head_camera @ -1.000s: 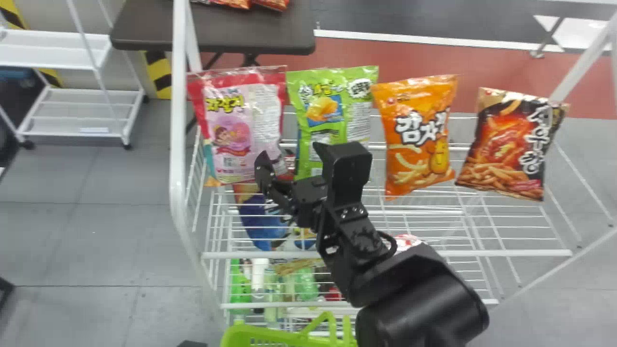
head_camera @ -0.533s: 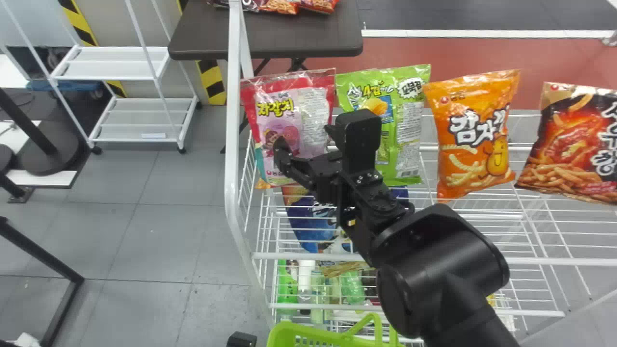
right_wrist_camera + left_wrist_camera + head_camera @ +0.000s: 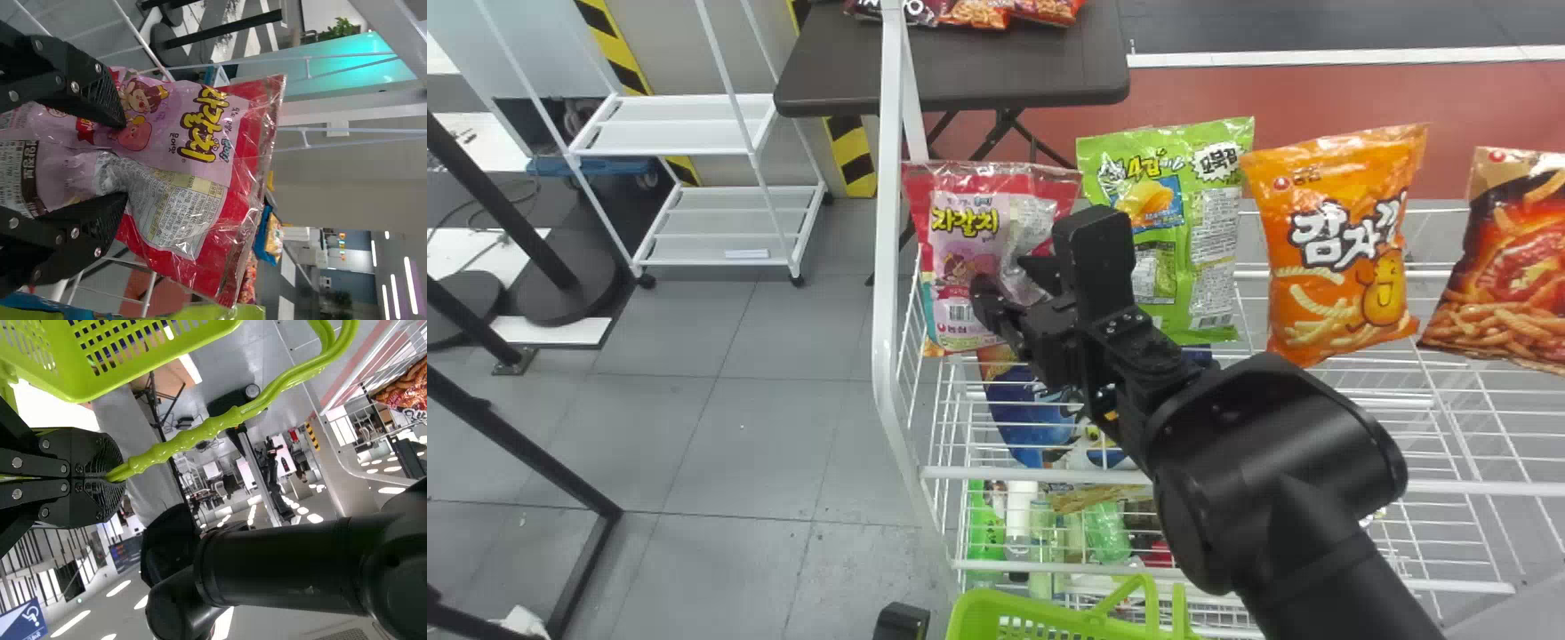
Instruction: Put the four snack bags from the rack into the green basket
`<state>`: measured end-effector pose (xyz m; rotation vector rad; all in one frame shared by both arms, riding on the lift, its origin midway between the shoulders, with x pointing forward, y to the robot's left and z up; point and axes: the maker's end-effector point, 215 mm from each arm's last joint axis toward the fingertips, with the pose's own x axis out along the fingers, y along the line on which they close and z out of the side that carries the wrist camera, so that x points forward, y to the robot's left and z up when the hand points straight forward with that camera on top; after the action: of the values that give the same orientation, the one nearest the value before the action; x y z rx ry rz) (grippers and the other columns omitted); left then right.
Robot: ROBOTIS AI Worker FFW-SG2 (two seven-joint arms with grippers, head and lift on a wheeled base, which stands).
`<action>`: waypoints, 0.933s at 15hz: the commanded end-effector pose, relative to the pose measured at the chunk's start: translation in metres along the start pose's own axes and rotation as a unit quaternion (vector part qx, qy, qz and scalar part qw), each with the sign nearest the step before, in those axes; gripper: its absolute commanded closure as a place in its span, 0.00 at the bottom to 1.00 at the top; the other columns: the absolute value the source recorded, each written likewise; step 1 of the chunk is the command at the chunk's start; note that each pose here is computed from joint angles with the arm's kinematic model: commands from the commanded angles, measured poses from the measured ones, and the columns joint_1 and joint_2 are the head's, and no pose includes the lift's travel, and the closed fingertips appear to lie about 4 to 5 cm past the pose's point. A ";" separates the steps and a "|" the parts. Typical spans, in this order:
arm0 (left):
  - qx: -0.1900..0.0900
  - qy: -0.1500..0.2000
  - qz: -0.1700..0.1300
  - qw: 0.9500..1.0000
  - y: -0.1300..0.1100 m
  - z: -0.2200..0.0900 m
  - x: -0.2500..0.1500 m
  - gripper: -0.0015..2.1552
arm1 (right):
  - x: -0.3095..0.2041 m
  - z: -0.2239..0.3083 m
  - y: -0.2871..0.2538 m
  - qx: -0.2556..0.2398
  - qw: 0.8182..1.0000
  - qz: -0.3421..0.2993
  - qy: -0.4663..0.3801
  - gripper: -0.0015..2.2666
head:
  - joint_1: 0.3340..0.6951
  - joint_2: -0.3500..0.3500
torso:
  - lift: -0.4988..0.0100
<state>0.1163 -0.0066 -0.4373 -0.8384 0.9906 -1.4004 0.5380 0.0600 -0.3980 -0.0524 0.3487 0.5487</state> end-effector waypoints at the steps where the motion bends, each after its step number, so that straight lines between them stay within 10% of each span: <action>1: 0.000 0.002 0.000 1.000 0.000 0.001 0.002 0.87 | -0.011 0.000 0.011 -0.013 1.000 -0.001 0.006 0.93 | 1.00 0.64 | 0.97; 14: -0.001 0.003 0.005 1.000 -0.003 0.001 0.004 0.87 | -0.160 0.034 -0.032 -0.005 0.992 -0.108 -0.061 0.93 | 1.00 0.44 | 0.97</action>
<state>0.1167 -0.0104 -0.4349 -0.8305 0.9985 -1.3967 0.4500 -0.0239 -0.3183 -0.0636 0.2249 0.3707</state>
